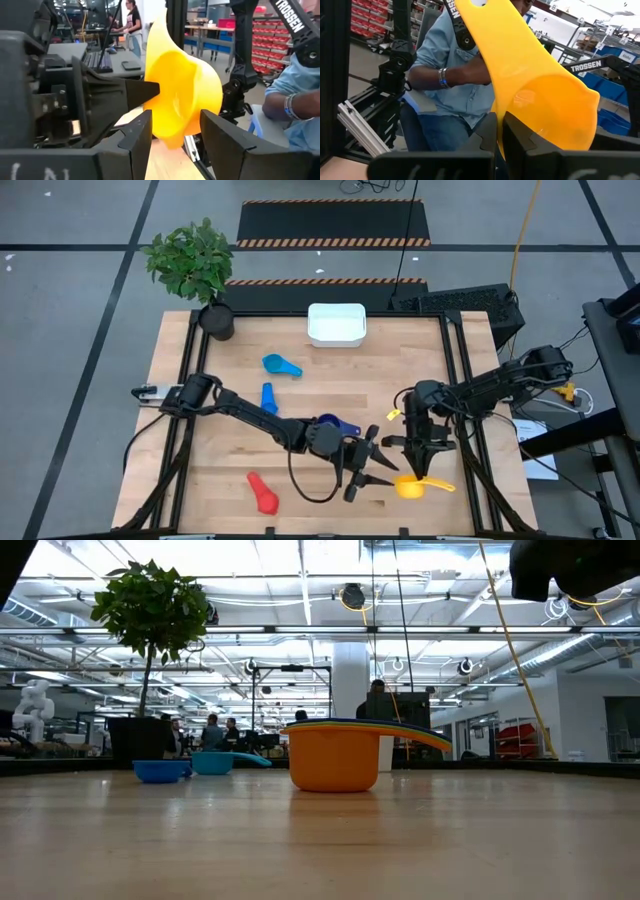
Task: Nest measuring cups in basket
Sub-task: Stack the yellow measuring cup on top of the dark blue measuring cup
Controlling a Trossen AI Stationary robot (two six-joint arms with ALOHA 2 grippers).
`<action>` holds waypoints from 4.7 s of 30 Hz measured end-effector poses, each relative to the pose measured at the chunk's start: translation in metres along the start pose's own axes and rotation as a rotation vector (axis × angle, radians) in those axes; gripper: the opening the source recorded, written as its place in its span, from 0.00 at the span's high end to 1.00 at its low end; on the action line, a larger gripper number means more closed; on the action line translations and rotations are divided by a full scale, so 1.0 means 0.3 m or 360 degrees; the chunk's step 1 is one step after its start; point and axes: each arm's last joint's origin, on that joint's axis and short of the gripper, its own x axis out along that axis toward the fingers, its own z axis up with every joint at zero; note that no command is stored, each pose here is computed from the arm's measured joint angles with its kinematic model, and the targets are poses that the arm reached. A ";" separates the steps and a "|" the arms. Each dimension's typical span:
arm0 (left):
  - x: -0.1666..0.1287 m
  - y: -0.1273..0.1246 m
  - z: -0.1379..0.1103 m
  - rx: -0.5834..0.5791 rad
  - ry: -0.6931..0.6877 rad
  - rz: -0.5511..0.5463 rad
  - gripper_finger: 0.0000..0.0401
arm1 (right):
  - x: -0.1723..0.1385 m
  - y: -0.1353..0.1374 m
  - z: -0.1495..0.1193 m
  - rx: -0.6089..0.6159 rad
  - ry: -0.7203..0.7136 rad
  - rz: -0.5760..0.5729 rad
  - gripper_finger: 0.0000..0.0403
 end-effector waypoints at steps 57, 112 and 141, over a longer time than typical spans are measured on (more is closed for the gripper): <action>-0.002 0.028 -0.019 0.0049 0.0052 -0.0009 1.00 | -0.062 -0.011 0.058 0.0419 -0.0014 -0.0270 0.57; -0.003 0.055 -0.021 -0.0021 0.0036 0.0217 0.49 | -0.135 -0.020 0.040 0.0388 0.0028 -0.0572 1.00; -0.029 0.093 -0.021 -0.0069 0.0263 0.0332 0.99 | -0.220 0.036 0.082 0.0725 0.0168 -0.0918 1.00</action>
